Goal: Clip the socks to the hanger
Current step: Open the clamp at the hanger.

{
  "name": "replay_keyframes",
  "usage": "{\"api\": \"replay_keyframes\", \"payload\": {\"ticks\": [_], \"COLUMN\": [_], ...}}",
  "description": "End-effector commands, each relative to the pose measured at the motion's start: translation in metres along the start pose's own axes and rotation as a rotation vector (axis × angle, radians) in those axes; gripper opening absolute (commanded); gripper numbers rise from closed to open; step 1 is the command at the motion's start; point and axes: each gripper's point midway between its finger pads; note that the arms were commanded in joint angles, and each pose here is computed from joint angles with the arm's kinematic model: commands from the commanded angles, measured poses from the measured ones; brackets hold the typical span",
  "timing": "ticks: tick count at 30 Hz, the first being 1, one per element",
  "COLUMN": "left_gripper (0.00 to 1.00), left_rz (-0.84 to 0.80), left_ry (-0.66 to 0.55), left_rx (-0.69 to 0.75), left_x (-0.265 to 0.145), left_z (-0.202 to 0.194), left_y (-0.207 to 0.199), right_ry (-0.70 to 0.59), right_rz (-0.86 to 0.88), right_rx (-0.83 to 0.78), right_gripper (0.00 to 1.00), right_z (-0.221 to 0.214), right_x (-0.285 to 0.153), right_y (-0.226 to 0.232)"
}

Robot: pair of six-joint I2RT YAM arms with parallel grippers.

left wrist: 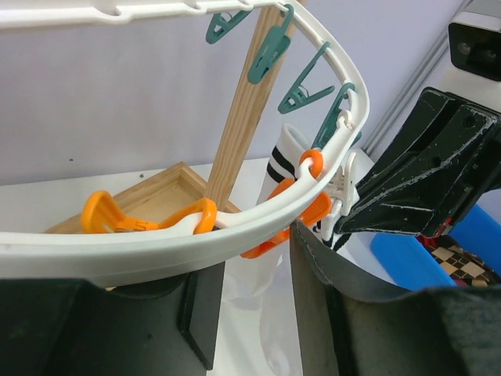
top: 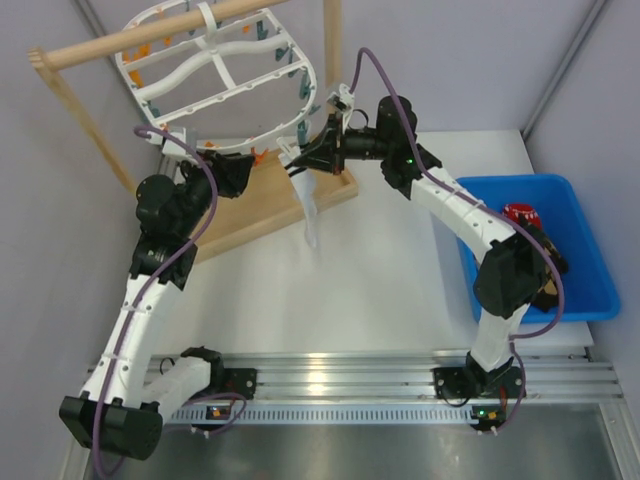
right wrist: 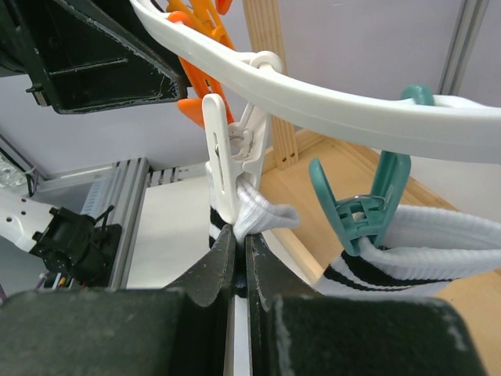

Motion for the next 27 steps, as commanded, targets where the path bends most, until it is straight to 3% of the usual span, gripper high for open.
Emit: {"api": "replay_keyframes", "payload": {"ticks": [1, 18, 22, 27], "left_gripper": [0.43, 0.50, 0.47, 0.37], "left_rz": [0.010, 0.015, 0.037, -0.005], "left_ry": [-0.120, -0.196, -0.226, -0.251], "left_rx": [-0.009, 0.013, 0.048, 0.078], "left_x": [0.006, -0.009, -0.013, -0.012], "left_z": [0.028, 0.027, 0.034, 0.042], "left_y": [-0.001, -0.004, -0.001, -0.008], "right_ry": [-0.052, -0.041, -0.038, -0.031], "right_rz": [0.048, 0.108, 0.114, 0.122], "right_rx": [-0.086, -0.062, -0.053, -0.056], "right_gripper": [0.00, 0.00, 0.00, 0.00], "right_z": [0.030, 0.024, 0.022, 0.020], "right_x": [-0.011, -0.005, -0.005, -0.006], "right_y": [0.030, 0.048, 0.048, 0.052]}}
Point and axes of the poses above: each gripper's point midway between its finger pads, its own x axis out along the fingers, its own y axis along the line the jaws close on, z = x × y, and after that the axes turned 14 degrees about x, right-handed
